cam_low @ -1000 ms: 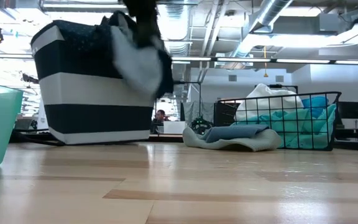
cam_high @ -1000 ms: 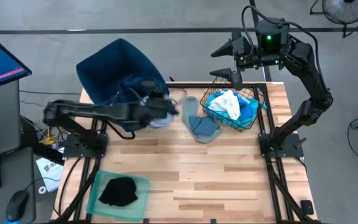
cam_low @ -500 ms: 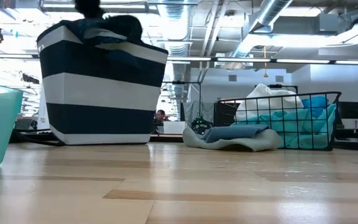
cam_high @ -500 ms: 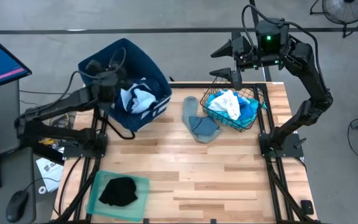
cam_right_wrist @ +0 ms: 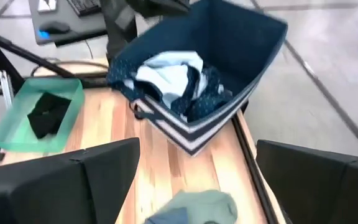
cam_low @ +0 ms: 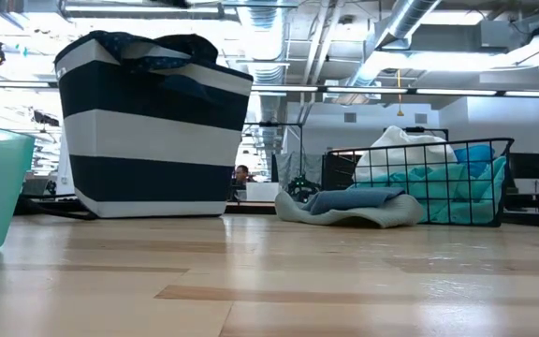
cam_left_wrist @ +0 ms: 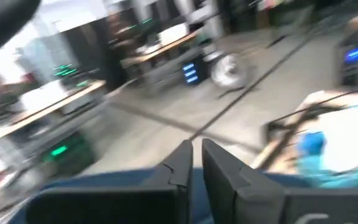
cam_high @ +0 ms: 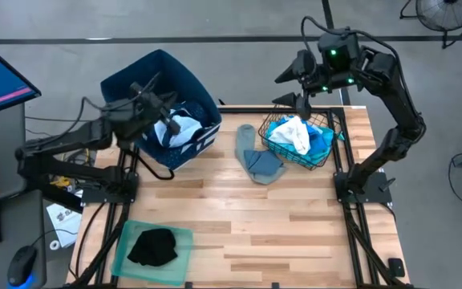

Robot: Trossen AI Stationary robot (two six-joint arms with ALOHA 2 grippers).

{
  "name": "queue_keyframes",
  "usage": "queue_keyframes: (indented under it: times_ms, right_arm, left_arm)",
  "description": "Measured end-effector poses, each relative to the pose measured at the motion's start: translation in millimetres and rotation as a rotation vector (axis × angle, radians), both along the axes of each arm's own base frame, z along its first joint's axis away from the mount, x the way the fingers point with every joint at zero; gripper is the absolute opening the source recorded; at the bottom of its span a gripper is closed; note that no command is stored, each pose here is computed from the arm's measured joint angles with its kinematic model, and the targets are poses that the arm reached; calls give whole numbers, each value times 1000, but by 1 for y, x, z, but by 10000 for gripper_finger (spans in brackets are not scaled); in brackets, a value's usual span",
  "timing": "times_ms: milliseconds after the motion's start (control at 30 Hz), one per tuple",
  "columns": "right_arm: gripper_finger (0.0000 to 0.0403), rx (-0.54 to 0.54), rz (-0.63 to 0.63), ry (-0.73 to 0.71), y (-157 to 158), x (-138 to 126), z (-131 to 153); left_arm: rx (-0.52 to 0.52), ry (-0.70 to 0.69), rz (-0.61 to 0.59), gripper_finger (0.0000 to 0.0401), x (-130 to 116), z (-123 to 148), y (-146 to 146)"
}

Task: Pick & Place Cloths
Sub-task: Put the dark blue cloth into the blue laundry organizer

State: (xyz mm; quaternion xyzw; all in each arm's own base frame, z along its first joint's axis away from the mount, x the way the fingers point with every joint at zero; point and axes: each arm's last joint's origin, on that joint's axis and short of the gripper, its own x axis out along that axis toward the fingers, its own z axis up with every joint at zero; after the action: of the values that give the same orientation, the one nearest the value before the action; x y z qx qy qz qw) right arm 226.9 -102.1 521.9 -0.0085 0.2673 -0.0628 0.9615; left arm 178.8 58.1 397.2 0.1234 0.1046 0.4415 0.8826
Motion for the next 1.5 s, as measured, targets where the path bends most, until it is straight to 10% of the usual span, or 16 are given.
queue_keyframes:
  times_ms: [367,767,933,1167,1500]
  right_arm:
    - [315,10,-9,22,-5,6,-5]
    - [315,31,-9,29,-6,12,-8]
    - [315,43,-8,31,-5,14,-9]
    - [315,49,-4,32,-3,15,-9]
    - [315,50,-6,37,-4,18,-10]
  left_arm:
    - [-197,-29,-378,148,2,-18,-46]
    - [-264,181,-230,238,30,-78,-46]
    - [-369,99,-149,196,25,-79,-38]
    - [-500,19,-41,19,6,-78,-19]
    - [-294,25,200,0,-24,-49,12]
